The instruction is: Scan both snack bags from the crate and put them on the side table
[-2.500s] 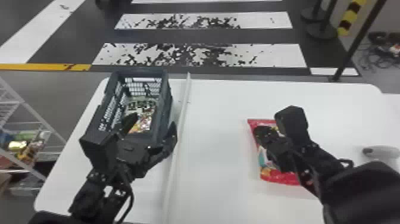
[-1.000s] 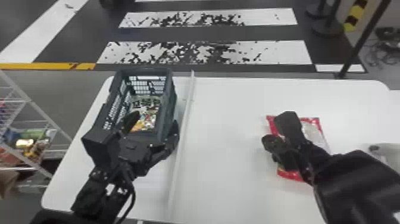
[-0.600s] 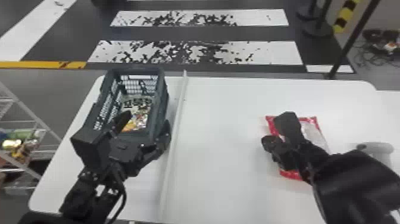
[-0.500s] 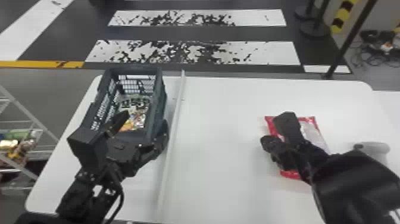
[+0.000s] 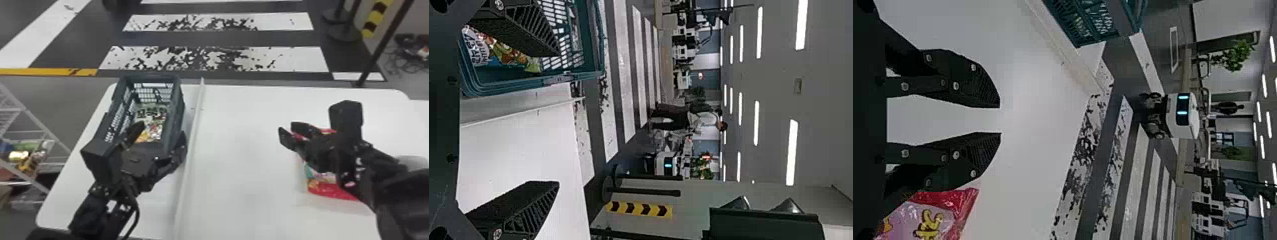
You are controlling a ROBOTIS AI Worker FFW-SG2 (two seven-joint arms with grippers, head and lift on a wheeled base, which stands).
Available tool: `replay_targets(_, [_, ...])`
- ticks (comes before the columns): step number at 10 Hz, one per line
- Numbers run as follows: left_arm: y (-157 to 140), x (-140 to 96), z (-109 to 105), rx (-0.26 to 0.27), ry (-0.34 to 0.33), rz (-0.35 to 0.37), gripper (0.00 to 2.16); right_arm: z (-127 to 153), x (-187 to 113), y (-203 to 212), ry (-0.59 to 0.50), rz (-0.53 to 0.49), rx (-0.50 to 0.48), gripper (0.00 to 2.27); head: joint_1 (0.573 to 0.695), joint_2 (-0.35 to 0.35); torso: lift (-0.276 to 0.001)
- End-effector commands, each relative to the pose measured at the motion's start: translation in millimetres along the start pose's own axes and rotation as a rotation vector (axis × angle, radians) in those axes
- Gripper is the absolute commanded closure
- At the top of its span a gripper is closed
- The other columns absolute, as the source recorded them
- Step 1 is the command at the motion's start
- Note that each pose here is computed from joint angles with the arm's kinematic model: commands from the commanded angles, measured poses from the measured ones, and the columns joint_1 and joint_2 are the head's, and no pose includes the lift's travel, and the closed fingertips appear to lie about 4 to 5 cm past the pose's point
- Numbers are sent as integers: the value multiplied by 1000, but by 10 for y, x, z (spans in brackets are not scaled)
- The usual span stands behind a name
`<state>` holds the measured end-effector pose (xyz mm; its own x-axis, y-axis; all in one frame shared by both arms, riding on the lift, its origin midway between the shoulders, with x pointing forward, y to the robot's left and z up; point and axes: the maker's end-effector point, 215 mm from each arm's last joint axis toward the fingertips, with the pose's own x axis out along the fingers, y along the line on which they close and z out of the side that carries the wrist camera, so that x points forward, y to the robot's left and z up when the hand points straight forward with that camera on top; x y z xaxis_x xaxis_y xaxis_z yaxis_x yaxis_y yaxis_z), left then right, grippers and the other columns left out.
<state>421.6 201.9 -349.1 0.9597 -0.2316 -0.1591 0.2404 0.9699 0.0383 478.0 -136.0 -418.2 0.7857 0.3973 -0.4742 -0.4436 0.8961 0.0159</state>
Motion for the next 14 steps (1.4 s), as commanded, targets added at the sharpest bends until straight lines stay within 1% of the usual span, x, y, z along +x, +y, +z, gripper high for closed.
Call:
replay_targets(1, [13,-7,-8,1,2,2,76,2,-259,-465,39,-118,27,26,695,89,-87])
replay_targets(2, [16,-3,-18,0,3,2,76,-172,-422,-810,90,-205,38,36,695,54,-87])
replay_targets(3, [13,6,-30,-1,5,1,76,-305,-595,-1115,114,-269,57,36,695,-2,-87])
replay_targets(4, [10,15,-33,-1,5,0,76,-440,-761,-1382,134,-323,79,39,695,-26,-87])
replay_targets(6, [3,24,-28,-1,4,-3,76,-803,-1047,-1878,187,-433,128,43,695,-128,-87])
replay_targets(8, [-14,16,-35,-3,7,-6,76,-1192,-1308,-2321,239,-522,182,46,695,-221,-87])
replay_targets(9, [-20,12,-42,-4,8,-7,76,-1368,-1416,-2490,260,-555,206,46,695,-244,-87])
replay_targets(10, [-17,16,-43,-4,8,-7,76,-1546,-1486,-2626,290,-571,218,46,695,-284,-87])
replay_targets(12, [-22,12,-50,-4,9,-8,76,-1790,-1525,-2797,326,-573,221,76,695,-345,-87])
replay_targets(14, [-20,17,-52,-4,9,-8,76,-1884,-1469,-2836,345,-537,242,157,695,-350,-87])
